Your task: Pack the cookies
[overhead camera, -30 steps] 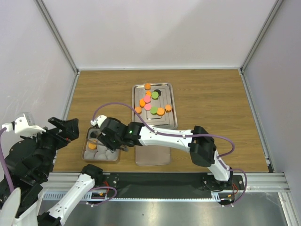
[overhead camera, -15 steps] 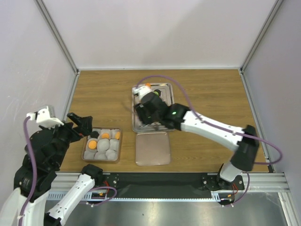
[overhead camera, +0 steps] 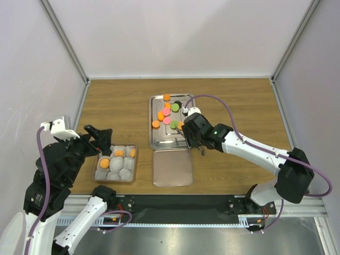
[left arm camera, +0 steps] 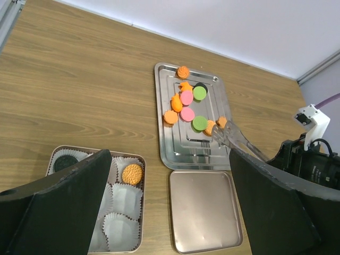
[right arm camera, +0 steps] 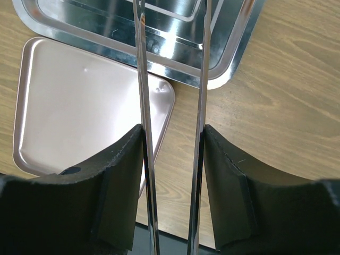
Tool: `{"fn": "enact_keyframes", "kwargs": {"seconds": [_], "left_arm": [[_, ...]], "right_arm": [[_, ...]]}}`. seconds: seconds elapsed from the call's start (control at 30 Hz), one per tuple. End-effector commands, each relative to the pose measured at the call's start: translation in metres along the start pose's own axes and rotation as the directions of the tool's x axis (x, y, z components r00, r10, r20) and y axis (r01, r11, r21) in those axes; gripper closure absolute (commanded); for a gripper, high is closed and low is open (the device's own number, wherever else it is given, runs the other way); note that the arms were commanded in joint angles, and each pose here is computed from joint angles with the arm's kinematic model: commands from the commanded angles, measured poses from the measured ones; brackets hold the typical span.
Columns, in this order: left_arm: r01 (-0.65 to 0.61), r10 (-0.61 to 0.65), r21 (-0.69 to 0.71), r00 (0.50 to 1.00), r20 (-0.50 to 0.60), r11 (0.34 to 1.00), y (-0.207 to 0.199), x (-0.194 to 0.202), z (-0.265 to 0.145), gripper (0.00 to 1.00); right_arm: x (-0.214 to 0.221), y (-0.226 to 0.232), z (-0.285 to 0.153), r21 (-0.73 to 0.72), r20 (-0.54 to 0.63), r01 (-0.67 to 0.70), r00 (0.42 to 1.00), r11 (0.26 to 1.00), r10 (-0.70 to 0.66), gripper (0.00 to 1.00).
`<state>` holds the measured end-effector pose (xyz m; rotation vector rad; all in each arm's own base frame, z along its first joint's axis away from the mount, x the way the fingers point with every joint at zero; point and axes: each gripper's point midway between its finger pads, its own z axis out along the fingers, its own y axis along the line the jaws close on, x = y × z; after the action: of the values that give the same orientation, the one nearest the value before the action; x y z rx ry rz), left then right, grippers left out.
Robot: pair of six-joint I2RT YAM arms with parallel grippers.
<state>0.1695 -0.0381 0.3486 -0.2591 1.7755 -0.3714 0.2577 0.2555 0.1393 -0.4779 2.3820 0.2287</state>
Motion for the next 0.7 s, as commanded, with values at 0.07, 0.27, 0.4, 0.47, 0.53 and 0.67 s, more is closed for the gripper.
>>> {"fn": "enact_keyframes", "kwargs": {"seconds": [0.07,0.27,0.4,0.47,0.53,0.67], "left_arm": [[-0.015,0.014,0.040,0.999,0.033,0.999,-0.006,-0.007,-0.002,0.00],[-0.012,0.011,0.039,0.999,0.032,0.999,-0.006,-0.008,-0.003,0.00],[-0.011,0.010,0.041,1.000,0.029,0.999,-0.007,-0.008,-0.002,0.00],[-0.010,0.008,0.046,1.000,0.028,0.999,-0.009,-0.008,-0.001,0.00],[-0.010,0.009,0.044,1.000,0.026,0.999,-0.008,-0.007,0.000,0.00],[-0.011,0.010,0.048,1.000,0.028,0.999,-0.009,-0.008,0.001,0.00]], "right_arm": [[-0.011,-0.007,0.000,0.014,0.043,-0.044,0.998,0.999,0.044,0.49],[-0.007,-0.013,0.011,0.021,0.020,-0.049,0.999,0.999,0.048,0.49],[-0.006,-0.011,0.015,0.003,0.006,-0.047,0.999,0.999,0.047,0.49],[-0.005,-0.011,0.017,-0.002,0.001,-0.046,0.999,0.999,0.046,0.49],[-0.006,-0.009,0.017,-0.010,0.004,-0.047,0.999,0.999,0.047,0.49],[-0.003,-0.009,0.022,-0.009,-0.007,-0.046,0.999,0.999,0.046,0.49]]}}
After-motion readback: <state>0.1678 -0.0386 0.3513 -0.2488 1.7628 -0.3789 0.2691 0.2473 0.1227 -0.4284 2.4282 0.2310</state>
